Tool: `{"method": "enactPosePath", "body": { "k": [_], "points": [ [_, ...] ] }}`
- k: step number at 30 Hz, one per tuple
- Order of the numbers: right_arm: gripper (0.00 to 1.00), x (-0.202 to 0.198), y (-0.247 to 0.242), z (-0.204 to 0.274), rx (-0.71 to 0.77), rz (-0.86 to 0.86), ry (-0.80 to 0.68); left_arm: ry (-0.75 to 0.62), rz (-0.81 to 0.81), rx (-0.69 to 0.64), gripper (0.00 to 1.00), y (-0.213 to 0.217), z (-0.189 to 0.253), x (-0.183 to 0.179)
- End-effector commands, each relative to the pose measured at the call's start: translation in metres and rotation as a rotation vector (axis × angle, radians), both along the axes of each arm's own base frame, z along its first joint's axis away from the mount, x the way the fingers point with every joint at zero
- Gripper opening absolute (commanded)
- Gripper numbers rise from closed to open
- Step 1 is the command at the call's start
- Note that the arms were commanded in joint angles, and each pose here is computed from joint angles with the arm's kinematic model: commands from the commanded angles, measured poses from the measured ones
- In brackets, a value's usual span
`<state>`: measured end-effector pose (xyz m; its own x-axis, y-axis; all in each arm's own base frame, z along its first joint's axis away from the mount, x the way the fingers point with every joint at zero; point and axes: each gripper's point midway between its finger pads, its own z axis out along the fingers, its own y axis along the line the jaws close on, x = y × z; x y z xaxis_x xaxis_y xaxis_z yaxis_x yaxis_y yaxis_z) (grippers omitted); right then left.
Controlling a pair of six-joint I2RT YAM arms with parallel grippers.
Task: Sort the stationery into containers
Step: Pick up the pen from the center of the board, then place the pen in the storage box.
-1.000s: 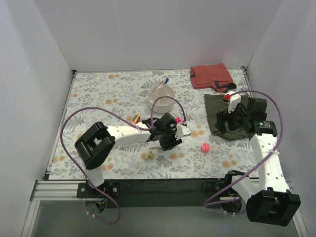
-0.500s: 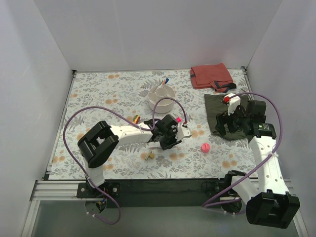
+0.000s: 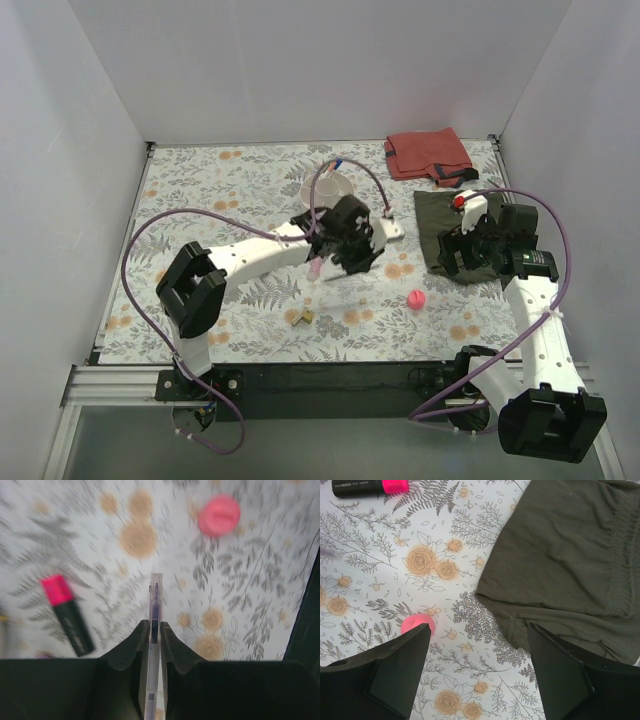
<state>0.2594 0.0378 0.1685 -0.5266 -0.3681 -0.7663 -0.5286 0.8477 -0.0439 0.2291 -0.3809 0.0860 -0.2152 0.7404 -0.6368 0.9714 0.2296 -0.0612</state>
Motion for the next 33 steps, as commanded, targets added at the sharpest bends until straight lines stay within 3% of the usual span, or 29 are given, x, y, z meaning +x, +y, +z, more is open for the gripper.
{"method": "enactPosePath", "body": {
  "k": [1, 7, 10, 12, 15, 18, 33],
  "points": [
    [0.87, 0.01, -0.003, 0.006, -0.01, -0.017, -0.027, -0.133, 0.109, -0.345, 0.0, -0.017, 0.165, 0.069],
    [0.87, 0.016, -0.003, 0.006, 0.004, -0.03, -0.016, -0.302, 0.324, -0.598, 0.0, 0.018, 0.269, 0.157],
    [0.87, 0.019, -0.005, 0.009, 0.002, -0.043, -0.017, -0.315, 0.442, -0.665, 0.0, 0.044, 0.281, 0.198],
    [0.87, 0.021, -0.006, 0.012, -0.002, -0.049, -0.023, -0.318, 0.52, -0.787, 0.0, 0.058, 0.296, 0.216],
    [0.87, 0.022, -0.008, 0.012, -0.005, -0.062, -0.018, -0.45, 0.594, -0.938, 0.0, 0.092, 0.302, 0.238],
    [0.87, 0.022, -0.009, 0.012, -0.006, -0.071, -0.017, -0.554, 0.662, -0.995, 0.0, 0.106, 0.297, 0.25],
    [0.88, 0.029, -0.021, 0.016, -0.034, -0.12, -0.004, -0.467, 0.781, -1.012, 0.0, 0.105, 0.227, 0.286]
  ]
}}
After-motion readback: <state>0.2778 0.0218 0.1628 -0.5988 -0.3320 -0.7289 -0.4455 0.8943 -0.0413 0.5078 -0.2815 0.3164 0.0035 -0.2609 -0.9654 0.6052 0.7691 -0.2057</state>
